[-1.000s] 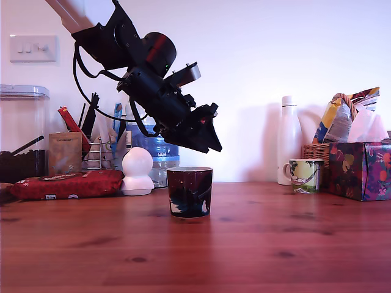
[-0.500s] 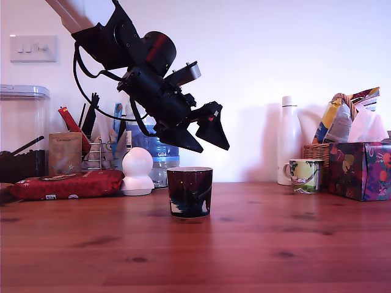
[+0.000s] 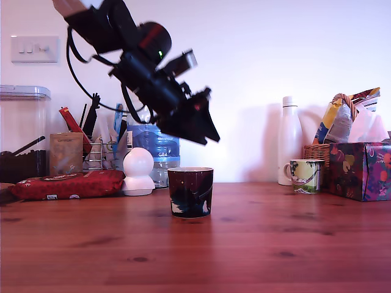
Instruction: Pick up the coffee capsules from the table one by one and drop them inside the nearest coffee cup
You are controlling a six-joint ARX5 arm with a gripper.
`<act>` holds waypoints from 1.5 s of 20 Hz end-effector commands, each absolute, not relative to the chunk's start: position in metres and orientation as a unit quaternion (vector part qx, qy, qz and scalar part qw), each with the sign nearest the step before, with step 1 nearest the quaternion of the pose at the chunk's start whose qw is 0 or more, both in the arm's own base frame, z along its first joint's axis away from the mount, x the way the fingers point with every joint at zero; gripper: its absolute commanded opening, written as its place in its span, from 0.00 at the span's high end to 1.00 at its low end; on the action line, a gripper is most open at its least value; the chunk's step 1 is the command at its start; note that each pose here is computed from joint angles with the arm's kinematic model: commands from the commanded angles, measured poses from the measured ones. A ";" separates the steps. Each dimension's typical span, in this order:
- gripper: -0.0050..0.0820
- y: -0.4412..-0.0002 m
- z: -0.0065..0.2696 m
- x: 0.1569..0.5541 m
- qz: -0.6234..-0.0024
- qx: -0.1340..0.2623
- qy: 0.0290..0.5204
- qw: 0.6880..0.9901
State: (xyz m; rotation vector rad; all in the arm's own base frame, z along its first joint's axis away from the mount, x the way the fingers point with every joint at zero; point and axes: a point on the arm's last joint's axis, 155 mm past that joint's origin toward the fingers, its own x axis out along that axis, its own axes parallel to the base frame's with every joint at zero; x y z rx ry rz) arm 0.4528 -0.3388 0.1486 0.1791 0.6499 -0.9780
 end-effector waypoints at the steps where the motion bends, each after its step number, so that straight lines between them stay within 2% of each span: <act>1: 0.96 -0.325 0.170 0.456 -0.459 0.080 0.286 0.838; 8: 0.96 -0.268 0.179 0.439 -0.413 0.058 0.264 0.870; 20: 0.96 -0.155 0.169 0.396 -0.288 -0.002 0.239 0.927; 30: 0.96 -0.085 0.145 0.341 -0.192 -0.047 0.220 0.955</act>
